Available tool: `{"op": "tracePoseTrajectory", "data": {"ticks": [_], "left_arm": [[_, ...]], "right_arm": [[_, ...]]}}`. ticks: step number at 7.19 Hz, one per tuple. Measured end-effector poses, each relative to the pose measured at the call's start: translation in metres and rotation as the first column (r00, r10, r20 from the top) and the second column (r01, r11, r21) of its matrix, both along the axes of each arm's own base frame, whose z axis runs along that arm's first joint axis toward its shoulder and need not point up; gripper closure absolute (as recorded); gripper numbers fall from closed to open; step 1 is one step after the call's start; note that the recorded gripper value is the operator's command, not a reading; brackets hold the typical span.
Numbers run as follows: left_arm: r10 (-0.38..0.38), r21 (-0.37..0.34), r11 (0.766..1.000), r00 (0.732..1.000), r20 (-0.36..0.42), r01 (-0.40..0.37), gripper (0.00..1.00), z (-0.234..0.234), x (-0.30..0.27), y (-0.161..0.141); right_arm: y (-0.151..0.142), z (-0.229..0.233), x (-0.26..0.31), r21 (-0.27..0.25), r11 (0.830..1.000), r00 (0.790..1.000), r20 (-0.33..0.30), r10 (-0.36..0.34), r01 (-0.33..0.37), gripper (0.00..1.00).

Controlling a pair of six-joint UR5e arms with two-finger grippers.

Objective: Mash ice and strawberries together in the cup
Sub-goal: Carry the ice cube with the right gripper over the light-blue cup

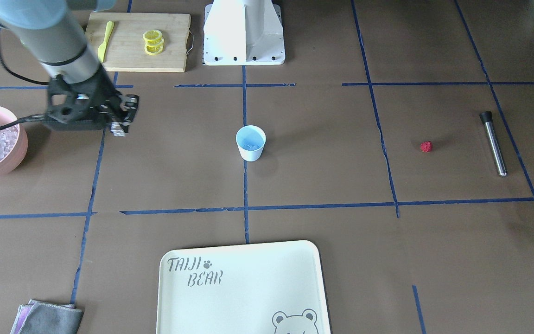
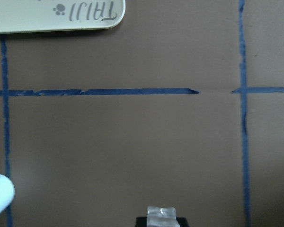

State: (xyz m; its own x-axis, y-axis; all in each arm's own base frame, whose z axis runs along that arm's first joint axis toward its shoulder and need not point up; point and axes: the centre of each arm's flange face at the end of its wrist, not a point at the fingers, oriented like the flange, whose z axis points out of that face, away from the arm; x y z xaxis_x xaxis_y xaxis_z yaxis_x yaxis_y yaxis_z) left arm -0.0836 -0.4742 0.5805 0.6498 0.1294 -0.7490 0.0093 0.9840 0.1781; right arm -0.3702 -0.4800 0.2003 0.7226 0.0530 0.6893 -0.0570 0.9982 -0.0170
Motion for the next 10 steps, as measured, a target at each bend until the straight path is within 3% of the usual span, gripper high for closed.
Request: {"op": "tracePoseTrajectory", "data": {"ticks": [2,5,10], "left_arm": [[0.000,-0.005,1.000,1.000,0.001,0.000,0.00,0.003,0.000,0.001],[0.002,-0.016,1.000,1.000,0.001,-0.002,0.00,0.009,0.000,0.001],[0.004,-0.022,1.000,1.000,0.000,-0.004,0.00,0.012,0.001,0.001]], "right_arm": [[0.020,-0.056,-0.098,-0.027,0.998,0.998,0.012,0.061,-0.061,1.00],[0.029,-0.089,-0.186,-0.033,0.995,0.995,0.011,0.095,-0.095,0.99],[0.039,-0.090,-0.232,-0.030,0.995,0.996,-0.028,0.090,-0.091,0.94]]}}
